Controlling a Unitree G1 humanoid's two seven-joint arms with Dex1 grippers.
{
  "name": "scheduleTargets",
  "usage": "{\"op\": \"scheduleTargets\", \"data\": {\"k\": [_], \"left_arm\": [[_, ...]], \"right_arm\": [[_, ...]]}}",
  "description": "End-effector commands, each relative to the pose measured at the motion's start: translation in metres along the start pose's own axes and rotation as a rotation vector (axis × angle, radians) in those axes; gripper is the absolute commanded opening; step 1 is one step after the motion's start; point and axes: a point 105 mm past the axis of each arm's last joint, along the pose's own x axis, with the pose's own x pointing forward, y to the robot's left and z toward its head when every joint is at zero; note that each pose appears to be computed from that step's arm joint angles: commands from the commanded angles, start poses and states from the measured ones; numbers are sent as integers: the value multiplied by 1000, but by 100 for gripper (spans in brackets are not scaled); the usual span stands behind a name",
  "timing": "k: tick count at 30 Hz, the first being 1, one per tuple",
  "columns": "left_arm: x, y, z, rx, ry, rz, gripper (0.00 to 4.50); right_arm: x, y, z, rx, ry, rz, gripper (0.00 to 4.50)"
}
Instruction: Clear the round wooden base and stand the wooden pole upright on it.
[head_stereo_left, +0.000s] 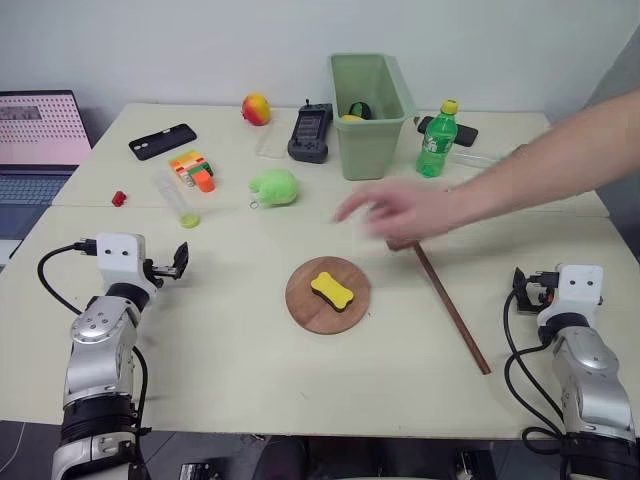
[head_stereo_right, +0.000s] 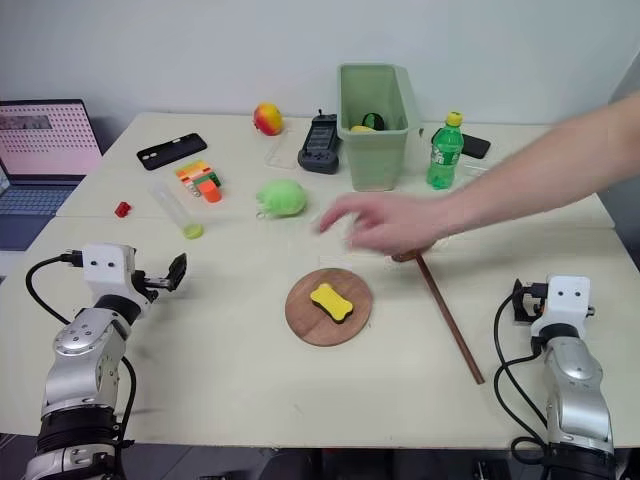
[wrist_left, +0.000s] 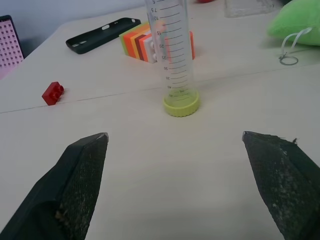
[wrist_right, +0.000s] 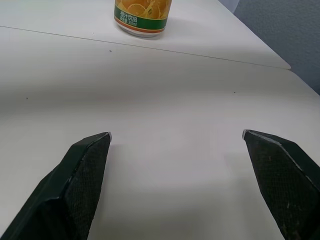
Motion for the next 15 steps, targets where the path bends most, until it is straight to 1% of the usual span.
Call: {"op": "scheduleTargets", "data": {"k": [1,4,11,14,15], "left_arm": [[-1,4,20,35,-57,-7,450],[-1,2,20,19,-63,-16,450],[-1,0,21,51,-59,-25,450],[-3,-2,23,76,-58,-46,450],[-3,-4,26,61,-64,-66,450]], "right_arm": [[-1,-5,13,-13,-48,-12,443],[-2,-5,13,-13,-48,-13,443],[-2,-5,13,-19,-48,-5,443],[-2,-5,17,-42,-56,22,443],[-2,-4,20,-55,-64,45,443]]}}
